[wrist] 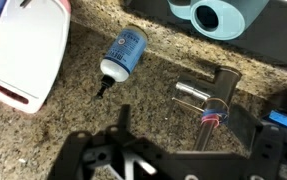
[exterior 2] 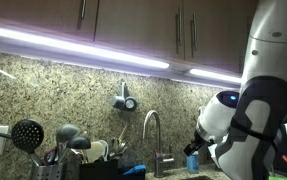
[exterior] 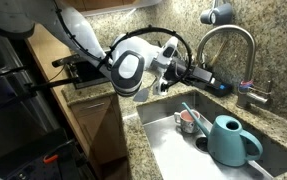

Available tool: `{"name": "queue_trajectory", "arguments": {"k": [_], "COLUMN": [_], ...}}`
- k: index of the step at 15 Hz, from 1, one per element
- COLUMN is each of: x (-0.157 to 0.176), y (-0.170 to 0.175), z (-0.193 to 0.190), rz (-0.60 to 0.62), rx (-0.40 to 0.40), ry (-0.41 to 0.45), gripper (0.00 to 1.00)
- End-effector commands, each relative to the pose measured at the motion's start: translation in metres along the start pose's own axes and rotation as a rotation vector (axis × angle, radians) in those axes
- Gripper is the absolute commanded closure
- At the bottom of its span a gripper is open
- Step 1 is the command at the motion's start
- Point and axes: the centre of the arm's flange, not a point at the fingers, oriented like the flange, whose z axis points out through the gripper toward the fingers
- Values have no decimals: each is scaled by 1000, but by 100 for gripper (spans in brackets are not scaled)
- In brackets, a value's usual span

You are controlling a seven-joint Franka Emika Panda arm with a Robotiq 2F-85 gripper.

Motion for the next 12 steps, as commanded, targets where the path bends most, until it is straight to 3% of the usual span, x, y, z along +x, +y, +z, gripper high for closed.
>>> {"name": "queue_trajectory", "arguments": {"k": [1, 7, 12], "x": [-47, -32, -10], "y": [61, 81, 100], "z": [0, 0, -1], "rz": [93, 197, 192], "rx": [48, 102, 221], "ry": [3, -24, -31], "gripper": [0, 0, 0]}}
